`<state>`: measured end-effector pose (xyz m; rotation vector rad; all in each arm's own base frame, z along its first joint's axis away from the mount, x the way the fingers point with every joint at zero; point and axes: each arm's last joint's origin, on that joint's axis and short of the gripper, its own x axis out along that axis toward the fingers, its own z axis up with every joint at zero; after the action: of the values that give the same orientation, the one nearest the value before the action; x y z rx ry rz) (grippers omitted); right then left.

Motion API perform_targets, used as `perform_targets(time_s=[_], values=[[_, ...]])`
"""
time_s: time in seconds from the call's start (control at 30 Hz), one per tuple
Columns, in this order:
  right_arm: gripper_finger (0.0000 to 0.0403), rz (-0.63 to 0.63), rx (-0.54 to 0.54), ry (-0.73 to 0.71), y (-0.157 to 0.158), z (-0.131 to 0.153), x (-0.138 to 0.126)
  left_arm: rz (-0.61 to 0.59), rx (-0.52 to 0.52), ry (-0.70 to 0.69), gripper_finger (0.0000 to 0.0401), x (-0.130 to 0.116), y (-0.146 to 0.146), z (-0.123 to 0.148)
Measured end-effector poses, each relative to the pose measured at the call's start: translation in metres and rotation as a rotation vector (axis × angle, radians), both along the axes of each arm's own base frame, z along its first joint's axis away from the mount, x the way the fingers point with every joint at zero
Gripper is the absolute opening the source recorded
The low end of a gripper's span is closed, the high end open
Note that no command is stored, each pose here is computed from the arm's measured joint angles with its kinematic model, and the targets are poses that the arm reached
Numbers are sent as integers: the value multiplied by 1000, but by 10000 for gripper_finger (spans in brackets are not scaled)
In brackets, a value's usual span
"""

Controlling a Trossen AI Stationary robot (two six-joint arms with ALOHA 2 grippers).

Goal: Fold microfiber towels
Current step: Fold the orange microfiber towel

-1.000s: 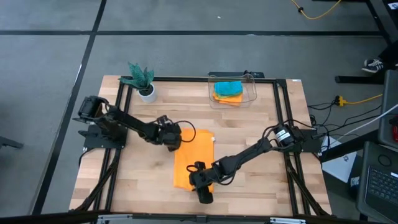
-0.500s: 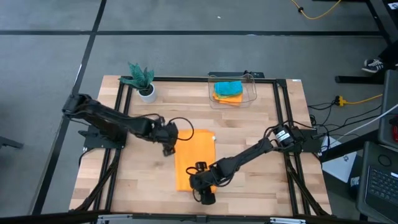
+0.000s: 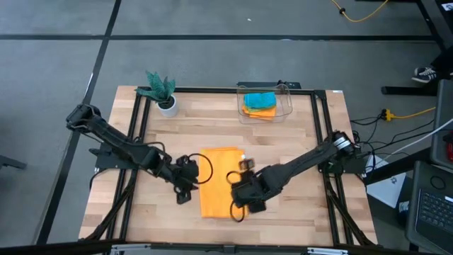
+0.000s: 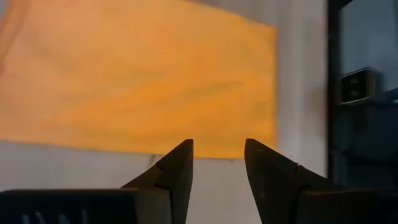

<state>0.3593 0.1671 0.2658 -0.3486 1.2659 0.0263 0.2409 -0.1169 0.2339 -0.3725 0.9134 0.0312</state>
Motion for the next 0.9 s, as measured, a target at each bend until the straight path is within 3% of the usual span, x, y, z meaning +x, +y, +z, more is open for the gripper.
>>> perform_targets(time_s=[0.17,0.33,0.47,0.63,0.73,0.9], values=[[162,-144,-134,-18,-23,35,-38,-22,-44,-93,137,4,-9,7],[162,-185,-123,-143,-41,30,-74,6,-13,-118,137,5,-8,7],[162,-234,0,-332,-55,-4,-91,45,27,-139,137,5,-6,8],[162,-476,213,-615,-78,-65,-90,140,139,-159,137,6,1,7],[162,-614,331,-693,-95,-102,-88,142,160,-122,137,8,10,4],[162,-770,333,-675,-118,-134,-84,173,177,-60,137,9,23,0]])
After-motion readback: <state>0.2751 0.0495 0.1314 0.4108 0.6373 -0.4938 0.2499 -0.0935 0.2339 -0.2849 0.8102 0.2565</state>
